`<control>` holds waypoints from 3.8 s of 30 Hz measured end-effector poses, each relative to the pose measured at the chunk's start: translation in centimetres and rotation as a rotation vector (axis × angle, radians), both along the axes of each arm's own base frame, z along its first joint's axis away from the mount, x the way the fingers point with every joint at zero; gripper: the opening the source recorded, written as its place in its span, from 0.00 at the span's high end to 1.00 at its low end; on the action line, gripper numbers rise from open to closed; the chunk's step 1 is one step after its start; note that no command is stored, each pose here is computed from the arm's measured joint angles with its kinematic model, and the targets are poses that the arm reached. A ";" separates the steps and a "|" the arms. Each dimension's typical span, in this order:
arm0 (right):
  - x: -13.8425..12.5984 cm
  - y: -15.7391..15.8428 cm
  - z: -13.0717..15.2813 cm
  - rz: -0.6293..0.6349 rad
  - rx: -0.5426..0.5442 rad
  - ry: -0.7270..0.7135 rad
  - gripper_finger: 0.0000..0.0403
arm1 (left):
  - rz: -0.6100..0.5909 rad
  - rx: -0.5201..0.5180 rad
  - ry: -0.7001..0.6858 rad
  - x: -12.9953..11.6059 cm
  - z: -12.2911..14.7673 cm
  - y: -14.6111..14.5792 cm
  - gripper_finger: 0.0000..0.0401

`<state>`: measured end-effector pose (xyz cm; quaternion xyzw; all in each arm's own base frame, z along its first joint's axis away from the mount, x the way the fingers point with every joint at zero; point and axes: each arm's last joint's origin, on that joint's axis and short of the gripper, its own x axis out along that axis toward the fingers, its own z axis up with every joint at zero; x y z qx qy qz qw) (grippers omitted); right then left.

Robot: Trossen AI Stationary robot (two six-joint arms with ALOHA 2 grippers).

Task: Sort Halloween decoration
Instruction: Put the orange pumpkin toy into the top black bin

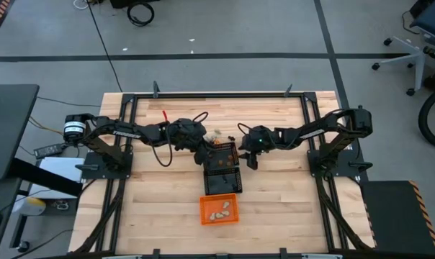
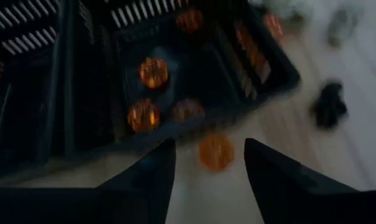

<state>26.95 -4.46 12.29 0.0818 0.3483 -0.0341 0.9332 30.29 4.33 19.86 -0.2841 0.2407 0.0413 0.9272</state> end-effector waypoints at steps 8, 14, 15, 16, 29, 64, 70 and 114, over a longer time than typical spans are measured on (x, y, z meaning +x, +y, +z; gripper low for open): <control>0.8 -0.1 -2.1 0.017 0.001 0.005 0.50 | 0.002 0.002 -0.010 0.0 0.1 0.0 0.63; 0.8 -0.1 -2.4 0.020 -0.017 0.009 0.57 | 0.001 0.000 -0.003 0.0 0.0 0.0 0.63; 0.9 -0.1 -2.4 0.023 -0.022 0.009 0.58 | 0.001 0.000 0.002 0.0 0.0 0.0 0.63; 0.9 -0.1 -2.4 0.023 -0.025 0.008 0.60 | 0.001 -0.001 0.005 0.0 0.0 0.0 0.63; 0.8 -0.1 -2.2 0.013 -0.006 0.007 0.74 | -0.020 -0.018 0.003 -0.1 0.0 0.1 0.63; 6.1 3.2 6.6 0.104 -0.100 -0.048 0.72 | 0.015 0.011 0.280 -3.6 -0.5 2.2 0.63; 7.9 2.6 5.6 0.098 -0.088 0.024 0.72 | 0.027 0.063 0.318 -5.0 0.7 2.0 0.63; 9.6 0.5 13.2 0.037 -0.034 0.171 0.56 | 0.106 0.448 0.161 -7.4 -6.8 -2.4 0.63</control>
